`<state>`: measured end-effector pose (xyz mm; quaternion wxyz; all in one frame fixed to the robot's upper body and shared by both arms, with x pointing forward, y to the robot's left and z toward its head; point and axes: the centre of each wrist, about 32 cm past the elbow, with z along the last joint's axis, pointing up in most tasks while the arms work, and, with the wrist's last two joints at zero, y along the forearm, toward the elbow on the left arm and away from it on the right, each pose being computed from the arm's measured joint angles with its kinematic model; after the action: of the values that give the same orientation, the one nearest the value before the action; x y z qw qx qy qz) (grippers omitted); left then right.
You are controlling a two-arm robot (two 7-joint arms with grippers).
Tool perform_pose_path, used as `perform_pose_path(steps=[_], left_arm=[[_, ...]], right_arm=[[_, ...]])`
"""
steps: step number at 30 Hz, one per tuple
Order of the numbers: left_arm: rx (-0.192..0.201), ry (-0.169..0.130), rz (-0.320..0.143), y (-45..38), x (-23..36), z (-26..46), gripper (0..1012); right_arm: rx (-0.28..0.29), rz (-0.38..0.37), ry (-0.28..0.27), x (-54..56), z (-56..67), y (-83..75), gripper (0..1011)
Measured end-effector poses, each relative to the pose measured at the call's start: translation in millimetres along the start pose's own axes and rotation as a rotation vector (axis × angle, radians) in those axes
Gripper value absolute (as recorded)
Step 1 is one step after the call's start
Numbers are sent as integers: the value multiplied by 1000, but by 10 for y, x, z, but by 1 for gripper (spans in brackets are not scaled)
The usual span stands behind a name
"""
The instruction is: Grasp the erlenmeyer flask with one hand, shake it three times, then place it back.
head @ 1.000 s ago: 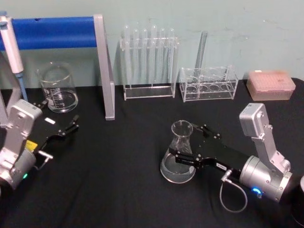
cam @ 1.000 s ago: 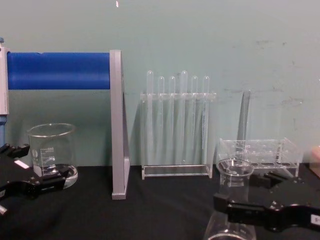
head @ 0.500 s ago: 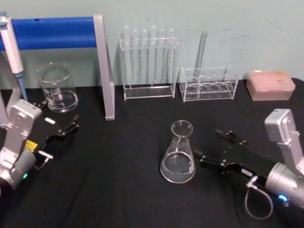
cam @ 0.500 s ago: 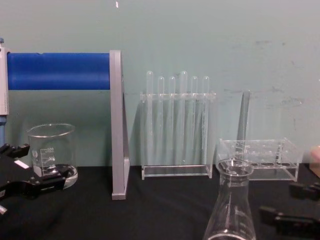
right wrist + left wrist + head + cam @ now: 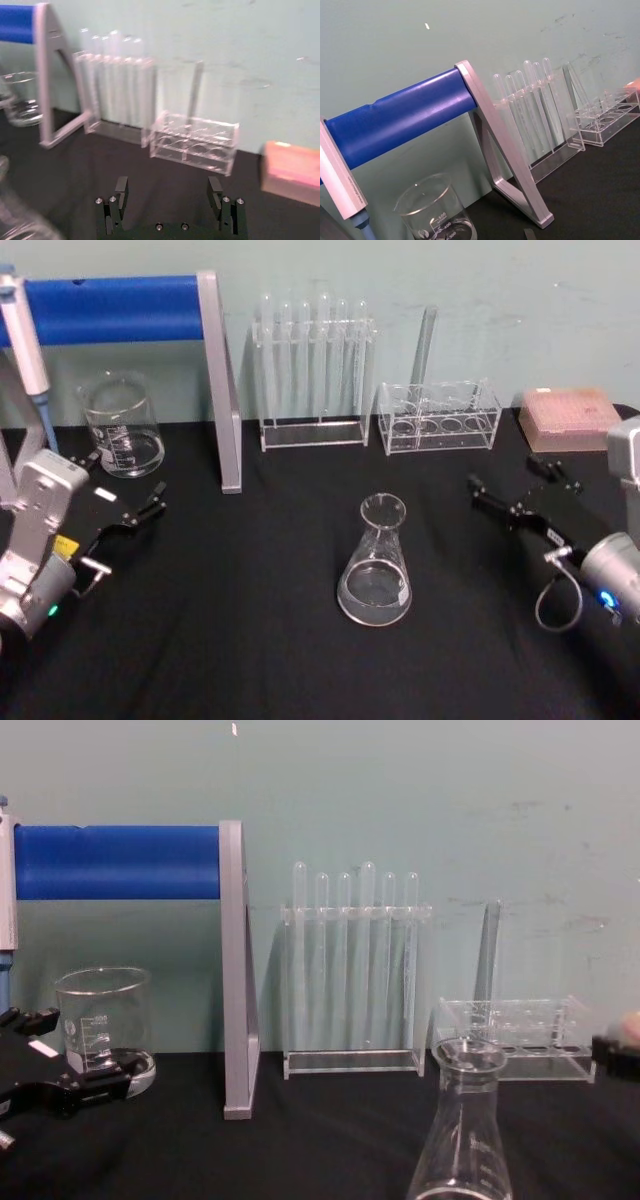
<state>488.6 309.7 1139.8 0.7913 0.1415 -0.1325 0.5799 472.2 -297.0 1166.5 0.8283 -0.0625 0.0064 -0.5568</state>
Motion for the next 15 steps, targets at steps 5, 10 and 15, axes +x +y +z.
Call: perform_pose_path(steps=[5, 10, 15], left_arm=[[0, 0, 0, 0, 0, 0, 1001], [0, 0, 0, 0, 0, 0, 1001], [0, 0, 0, 0, 0, 0, 1001]], right_arm=[[8, -75, -5, -18, 0, 104, 1002], [-16, -117, -5, -42, -53, 183, 1003], [-45, -128, -6, -53, -117, 222, 1003]])
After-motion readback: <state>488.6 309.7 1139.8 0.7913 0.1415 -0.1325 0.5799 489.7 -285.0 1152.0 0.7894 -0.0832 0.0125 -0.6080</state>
